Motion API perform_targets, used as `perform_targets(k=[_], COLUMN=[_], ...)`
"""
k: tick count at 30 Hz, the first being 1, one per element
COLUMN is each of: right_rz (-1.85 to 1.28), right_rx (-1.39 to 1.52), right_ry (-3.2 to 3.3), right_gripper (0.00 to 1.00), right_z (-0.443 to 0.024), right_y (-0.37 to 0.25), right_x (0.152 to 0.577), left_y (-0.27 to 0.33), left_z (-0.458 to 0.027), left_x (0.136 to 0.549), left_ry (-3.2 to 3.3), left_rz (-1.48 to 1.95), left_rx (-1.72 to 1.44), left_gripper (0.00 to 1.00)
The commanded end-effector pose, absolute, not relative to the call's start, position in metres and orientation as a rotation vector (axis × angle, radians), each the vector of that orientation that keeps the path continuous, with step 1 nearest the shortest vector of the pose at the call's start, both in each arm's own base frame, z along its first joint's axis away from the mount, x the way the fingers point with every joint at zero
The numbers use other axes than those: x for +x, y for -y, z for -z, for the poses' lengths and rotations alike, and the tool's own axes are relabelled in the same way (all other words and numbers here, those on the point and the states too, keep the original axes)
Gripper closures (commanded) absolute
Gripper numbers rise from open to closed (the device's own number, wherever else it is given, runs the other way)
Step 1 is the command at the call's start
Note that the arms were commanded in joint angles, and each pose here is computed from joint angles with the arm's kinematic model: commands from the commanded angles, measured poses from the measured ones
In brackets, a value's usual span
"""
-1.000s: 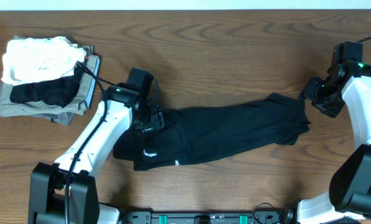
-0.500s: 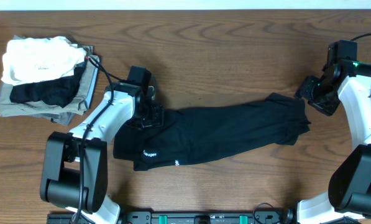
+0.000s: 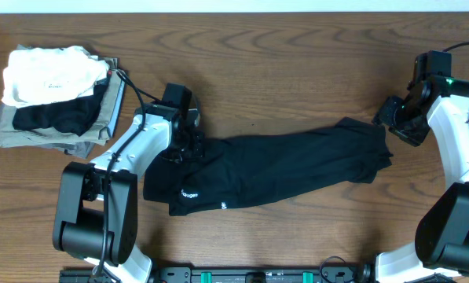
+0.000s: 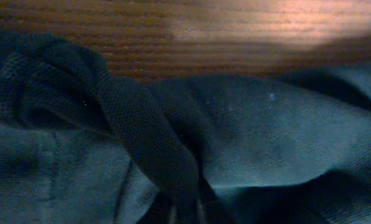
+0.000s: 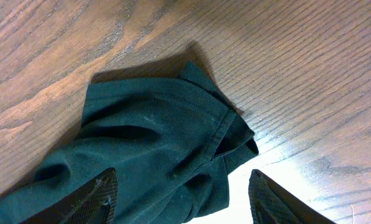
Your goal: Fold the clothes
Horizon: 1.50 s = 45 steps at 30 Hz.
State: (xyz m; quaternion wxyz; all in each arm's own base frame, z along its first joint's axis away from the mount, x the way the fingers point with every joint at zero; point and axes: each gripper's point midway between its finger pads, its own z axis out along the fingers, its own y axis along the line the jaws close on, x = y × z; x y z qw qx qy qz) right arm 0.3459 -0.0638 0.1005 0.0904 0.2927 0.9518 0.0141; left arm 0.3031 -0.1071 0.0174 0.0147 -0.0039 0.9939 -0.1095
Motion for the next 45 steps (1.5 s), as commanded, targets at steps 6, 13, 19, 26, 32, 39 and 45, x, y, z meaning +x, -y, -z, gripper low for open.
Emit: perform_targets(k=[6, 13, 19, 26, 32, 39, 45], right_rz=[-0.045, -0.044, -0.045, -0.119, -0.321, -0.255, -0.214], right_rx=[0.84, 0.841, 0.841, 0.83, 0.596, 0.385, 0.359], right_ry=[-2.823, -2.826, -2.828, -2.82, -2.812, -2.831, -2.839], right_gripper=[0.4, 0.48, 0.49, 0.62, 0.74, 0.78, 0.84], right_z=[-0.106, -0.1, -0.088, -0.076, -0.083, -0.083, -0.081], right_y=[0.061, 0.06, 0.06, 0.051, 0.015, -0.011, -0.015], right_x=[0.349, 0.347, 0.345, 0.347, 0.366, 0.371, 0.37], left_y=[0.069, 0.04, 0.026, 0.023, 0.019, 0.047, 0.077], left_z=[-0.031, -0.037, -0.037, -0.039, -0.069, -0.111, -0.098], left_x=[0.311, 0.317, 0.321, 0.34, 0.34, 0.313, 0.277], left_ry=[-3.097, -3.084, -3.071, -2.996, -2.999, -3.021, -3.154], left_rz=[0.085, -0.021, -0.02, -0.005, -0.042, 0.162, 0.311], left_rx=[-0.061, -0.153, -0.214, -0.209, -0.23, -0.263, -0.253], left_gripper=[0.93, 0.93, 0.89, 0.69, 0.64, 0.81, 0.91])
